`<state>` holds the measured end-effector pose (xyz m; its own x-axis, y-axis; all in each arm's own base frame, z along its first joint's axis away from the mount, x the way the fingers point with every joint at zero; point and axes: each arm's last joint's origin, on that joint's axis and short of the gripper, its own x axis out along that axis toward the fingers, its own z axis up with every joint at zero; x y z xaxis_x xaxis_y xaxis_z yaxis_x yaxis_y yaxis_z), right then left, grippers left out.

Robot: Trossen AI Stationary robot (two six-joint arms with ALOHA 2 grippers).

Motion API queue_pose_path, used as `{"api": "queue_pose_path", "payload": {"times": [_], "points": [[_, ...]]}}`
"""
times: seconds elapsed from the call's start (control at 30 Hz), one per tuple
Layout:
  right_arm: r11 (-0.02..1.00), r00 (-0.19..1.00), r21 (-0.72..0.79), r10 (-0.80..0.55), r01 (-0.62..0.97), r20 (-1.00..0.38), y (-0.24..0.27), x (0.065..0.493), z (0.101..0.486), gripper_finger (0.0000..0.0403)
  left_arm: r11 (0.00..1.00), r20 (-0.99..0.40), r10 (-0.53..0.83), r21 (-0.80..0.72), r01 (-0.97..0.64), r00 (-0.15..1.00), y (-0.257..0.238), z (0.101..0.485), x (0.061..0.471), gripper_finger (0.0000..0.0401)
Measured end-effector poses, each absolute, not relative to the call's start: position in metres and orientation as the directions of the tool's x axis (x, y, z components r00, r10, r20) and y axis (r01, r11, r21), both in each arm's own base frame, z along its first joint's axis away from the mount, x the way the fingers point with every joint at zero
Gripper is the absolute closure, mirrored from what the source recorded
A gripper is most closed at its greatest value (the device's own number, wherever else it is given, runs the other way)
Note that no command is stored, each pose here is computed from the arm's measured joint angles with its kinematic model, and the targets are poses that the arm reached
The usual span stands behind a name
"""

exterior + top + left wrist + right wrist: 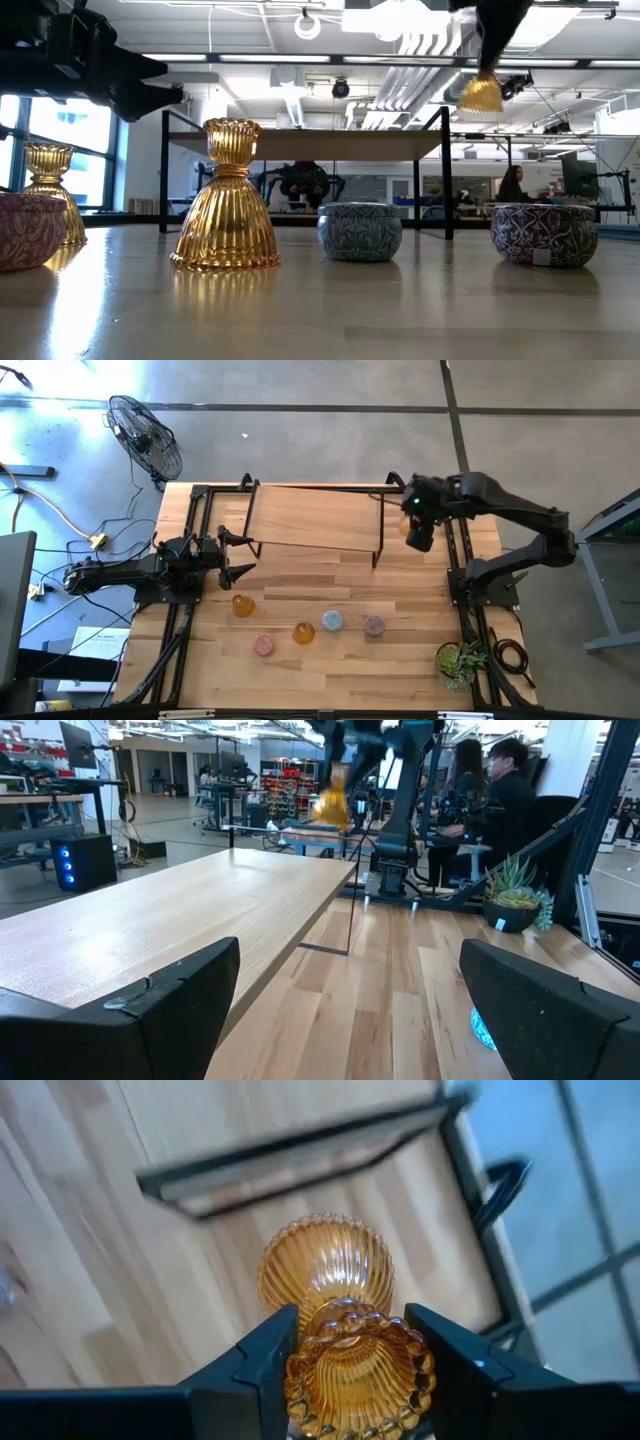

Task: Pick & Place candle stick holders
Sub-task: Put the top right yellow candle holder on the shelf

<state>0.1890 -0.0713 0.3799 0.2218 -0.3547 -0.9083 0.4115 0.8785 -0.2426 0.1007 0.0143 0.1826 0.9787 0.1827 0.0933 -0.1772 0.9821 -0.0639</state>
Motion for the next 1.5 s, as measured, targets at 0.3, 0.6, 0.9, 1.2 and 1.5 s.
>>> {"api": "queue_pose_path", "payload": {"times": [0.3,0.6,0.9,1.2,1.5], "points": [[0.868,0.357,-0.308,-0.45,0.389,-0.819,-0.073,0.192,0.421,0.0242,0.987,0.093,0.155,-0.061,-0.15,0.984,0.013,0.183,0.101,0.0027],[0.898,0.382,-0.313,-0.418,0.309,-0.824,-0.099,0.237,0.423,0.0242,0.987,0.093,0.155,-0.06,-0.15,0.984,0.013,0.182,0.101,0.0027],[0.932,0.361,-0.225,-0.321,0.283,-0.876,-0.141,0.282,0.412,0.0242,0.987,0.092,0.155,-0.06,-0.15,0.984,0.014,0.182,0.101,0.0027],[0.948,0.221,-0.136,-0.204,0.287,-0.954,-0.172,0.305,0.378,0.0242,0.986,0.043,0.157,-0.058,-0.154,0.987,0.014,0.178,0.101,0.0027],[0.957,0.203,-0.106,-0.164,0.269,-0.965,-0.179,0.319,0.36,0.024,0.987,0.032,0.158,-0.031,-0.157,0.987,0.014,0.177,0.101,0.0027]]}}
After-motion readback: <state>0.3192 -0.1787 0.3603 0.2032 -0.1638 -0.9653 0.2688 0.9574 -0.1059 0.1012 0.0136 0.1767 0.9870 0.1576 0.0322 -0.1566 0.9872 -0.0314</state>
